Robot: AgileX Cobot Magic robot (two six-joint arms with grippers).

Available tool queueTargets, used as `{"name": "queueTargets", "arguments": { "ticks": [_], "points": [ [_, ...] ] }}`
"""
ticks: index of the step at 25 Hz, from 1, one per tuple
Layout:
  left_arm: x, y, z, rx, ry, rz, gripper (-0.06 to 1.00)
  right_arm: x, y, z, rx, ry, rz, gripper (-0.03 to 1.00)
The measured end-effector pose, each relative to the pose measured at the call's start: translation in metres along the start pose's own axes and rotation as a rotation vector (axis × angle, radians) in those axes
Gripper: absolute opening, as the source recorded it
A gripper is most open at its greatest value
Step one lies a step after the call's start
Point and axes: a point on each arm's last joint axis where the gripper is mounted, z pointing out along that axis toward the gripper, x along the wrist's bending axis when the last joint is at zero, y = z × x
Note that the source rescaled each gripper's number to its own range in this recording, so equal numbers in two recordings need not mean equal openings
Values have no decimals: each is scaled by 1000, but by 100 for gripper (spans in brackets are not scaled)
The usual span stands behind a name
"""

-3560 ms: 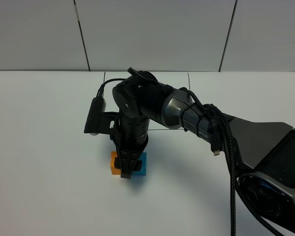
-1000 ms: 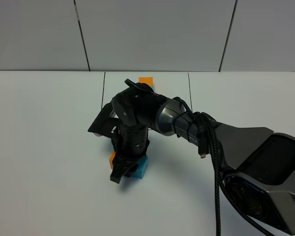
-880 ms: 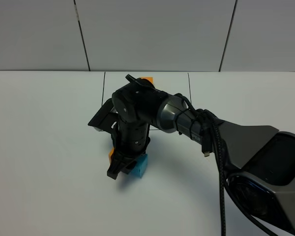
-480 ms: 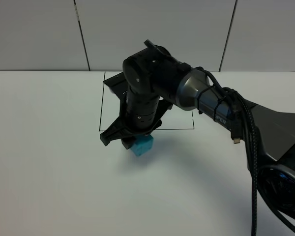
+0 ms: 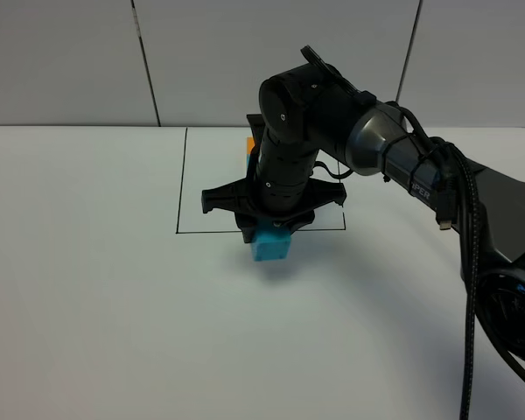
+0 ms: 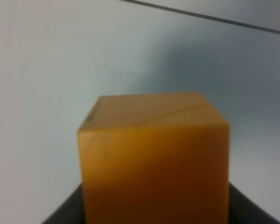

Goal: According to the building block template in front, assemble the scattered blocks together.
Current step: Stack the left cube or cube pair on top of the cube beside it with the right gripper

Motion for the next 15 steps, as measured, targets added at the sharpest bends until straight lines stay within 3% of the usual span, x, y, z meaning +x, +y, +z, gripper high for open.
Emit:
{"name": "queueTargets", "arguments": {
  "ticks": [6,15],
  "points": [
    [0,0,0,0,0,0,97,-3,4,6,-43,19,130,0],
    [0,0,0,0,0,0,97,-14,-6,26,-16,-56,164,0]
  ]
}}
